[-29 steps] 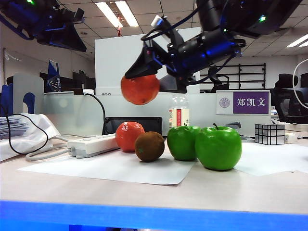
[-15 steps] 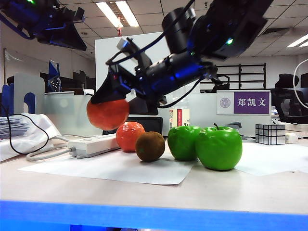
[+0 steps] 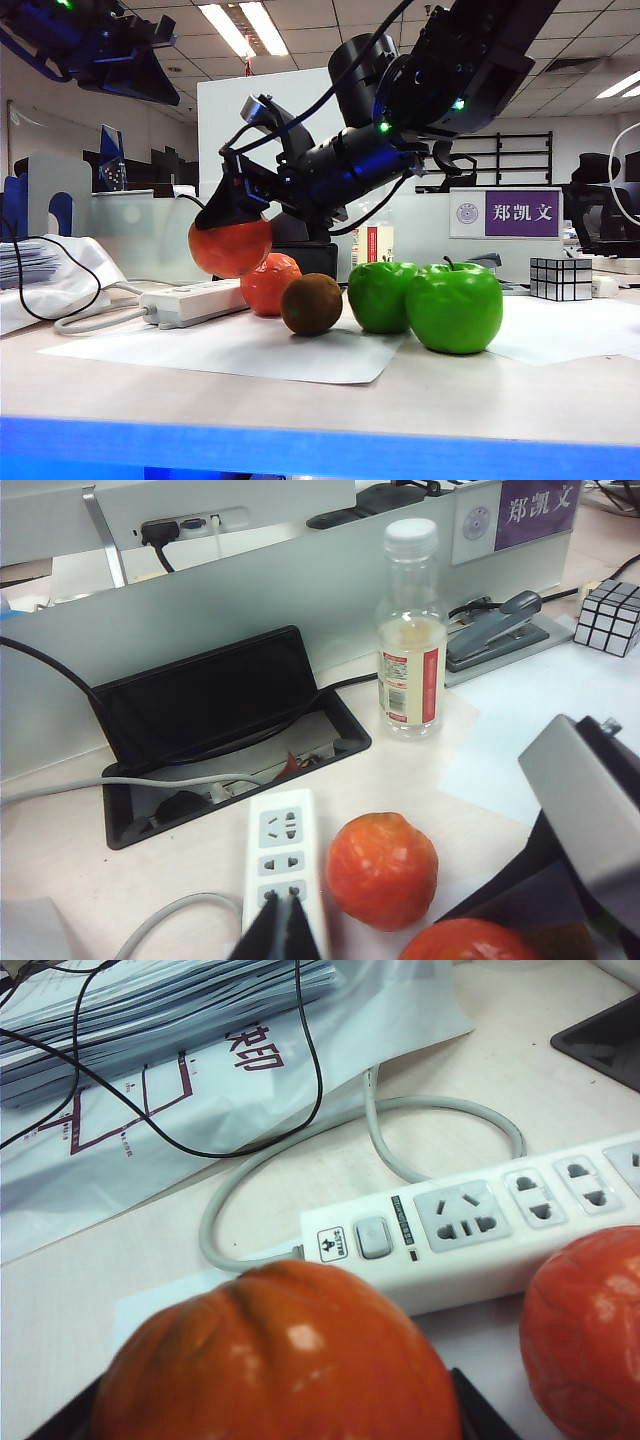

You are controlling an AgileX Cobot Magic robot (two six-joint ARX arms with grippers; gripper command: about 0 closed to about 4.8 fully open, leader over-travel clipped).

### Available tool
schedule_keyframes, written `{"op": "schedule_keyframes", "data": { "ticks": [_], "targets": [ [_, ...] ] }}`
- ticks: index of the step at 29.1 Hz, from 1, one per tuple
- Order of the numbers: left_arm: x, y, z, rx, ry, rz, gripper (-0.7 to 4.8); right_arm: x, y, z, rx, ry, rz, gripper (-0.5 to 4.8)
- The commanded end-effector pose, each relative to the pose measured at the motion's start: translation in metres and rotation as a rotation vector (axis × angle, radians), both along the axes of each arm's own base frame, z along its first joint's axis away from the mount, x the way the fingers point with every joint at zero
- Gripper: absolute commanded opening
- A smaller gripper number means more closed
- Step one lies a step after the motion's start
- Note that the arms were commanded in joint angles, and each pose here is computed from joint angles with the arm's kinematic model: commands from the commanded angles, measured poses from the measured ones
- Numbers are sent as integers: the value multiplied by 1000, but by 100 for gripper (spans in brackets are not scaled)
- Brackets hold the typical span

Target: Put the same fruits together.

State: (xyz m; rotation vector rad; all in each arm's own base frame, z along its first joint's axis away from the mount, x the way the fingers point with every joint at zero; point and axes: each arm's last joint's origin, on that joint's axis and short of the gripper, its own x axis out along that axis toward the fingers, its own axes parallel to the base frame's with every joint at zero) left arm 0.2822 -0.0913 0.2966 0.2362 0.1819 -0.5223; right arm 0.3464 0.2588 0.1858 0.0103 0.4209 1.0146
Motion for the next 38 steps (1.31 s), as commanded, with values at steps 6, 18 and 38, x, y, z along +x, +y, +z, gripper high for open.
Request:
{"op": "schedule_keyframes", "data": {
  "ticks": [6,18,38],
  "targets": [
    [0,0,3,-8,-16,3,-4,1,1,6,12,-33,-11,320],
    [0,0,3,-7,-13,3,-4,3,1,5,21,-64,-52,479],
    [0,0,1,-2,2,3,-4,23,-38,26,-1,-107,-279,479]
  ]
}}
